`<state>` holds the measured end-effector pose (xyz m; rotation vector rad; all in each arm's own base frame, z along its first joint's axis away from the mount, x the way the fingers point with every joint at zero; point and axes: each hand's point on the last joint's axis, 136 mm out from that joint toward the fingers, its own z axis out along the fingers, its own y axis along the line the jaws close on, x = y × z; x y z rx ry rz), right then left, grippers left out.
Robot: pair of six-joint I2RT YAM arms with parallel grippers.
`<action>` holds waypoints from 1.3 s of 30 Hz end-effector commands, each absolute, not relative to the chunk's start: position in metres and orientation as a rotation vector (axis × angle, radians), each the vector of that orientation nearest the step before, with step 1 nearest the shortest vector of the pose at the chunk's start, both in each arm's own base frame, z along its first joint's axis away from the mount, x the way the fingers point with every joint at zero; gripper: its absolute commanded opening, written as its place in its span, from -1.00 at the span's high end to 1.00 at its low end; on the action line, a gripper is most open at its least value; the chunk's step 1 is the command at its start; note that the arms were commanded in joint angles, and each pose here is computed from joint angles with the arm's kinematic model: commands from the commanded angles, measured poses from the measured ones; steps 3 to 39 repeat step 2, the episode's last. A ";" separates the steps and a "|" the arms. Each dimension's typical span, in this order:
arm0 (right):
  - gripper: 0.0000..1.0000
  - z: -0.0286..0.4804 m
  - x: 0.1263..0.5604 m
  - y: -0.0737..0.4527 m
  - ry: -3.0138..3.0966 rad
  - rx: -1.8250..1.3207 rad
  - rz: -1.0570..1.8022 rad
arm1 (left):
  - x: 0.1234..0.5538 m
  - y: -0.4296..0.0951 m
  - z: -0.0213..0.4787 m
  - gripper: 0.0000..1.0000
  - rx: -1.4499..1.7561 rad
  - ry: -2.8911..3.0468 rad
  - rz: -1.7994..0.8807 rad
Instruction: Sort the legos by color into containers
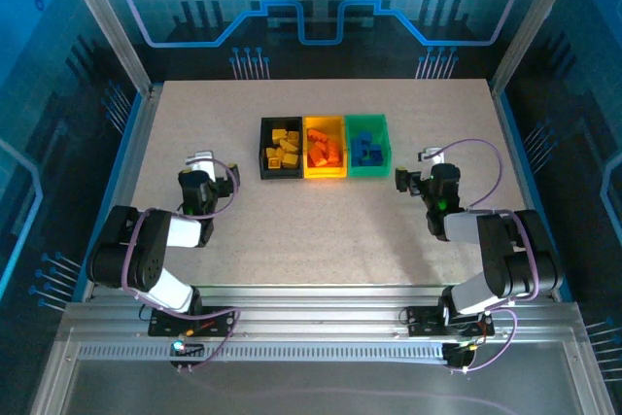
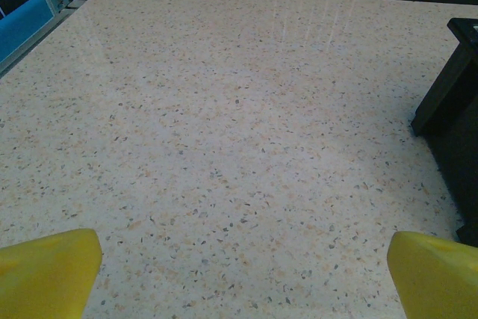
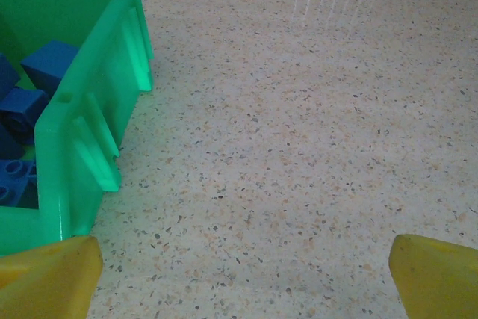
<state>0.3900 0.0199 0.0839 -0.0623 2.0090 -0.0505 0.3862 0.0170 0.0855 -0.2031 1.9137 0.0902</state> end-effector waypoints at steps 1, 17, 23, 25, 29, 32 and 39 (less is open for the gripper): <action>-1.00 0.096 0.396 0.017 1.958 -0.070 -0.059 | 0.395 0.016 0.097 -0.98 -0.191 1.874 0.076; -1.00 0.096 0.396 0.017 1.958 -0.070 -0.059 | 0.395 0.016 0.097 -0.98 -0.191 1.876 0.075; -1.00 0.096 0.396 0.017 1.958 -0.070 -0.059 | 0.395 0.016 0.097 -0.98 -0.191 1.876 0.075; -1.00 0.096 0.396 0.017 1.958 -0.070 -0.059 | 0.395 0.016 0.097 -0.98 -0.191 1.876 0.075; -1.00 0.096 0.396 0.017 1.958 -0.070 -0.059 | 0.395 0.016 0.097 -0.98 -0.191 1.876 0.075; -1.00 0.096 0.396 0.017 1.958 -0.070 -0.059 | 0.395 0.016 0.097 -0.98 -0.191 1.876 0.075; -1.00 0.096 0.396 0.017 1.958 -0.070 -0.059 | 0.395 0.016 0.097 -0.98 -0.191 1.876 0.075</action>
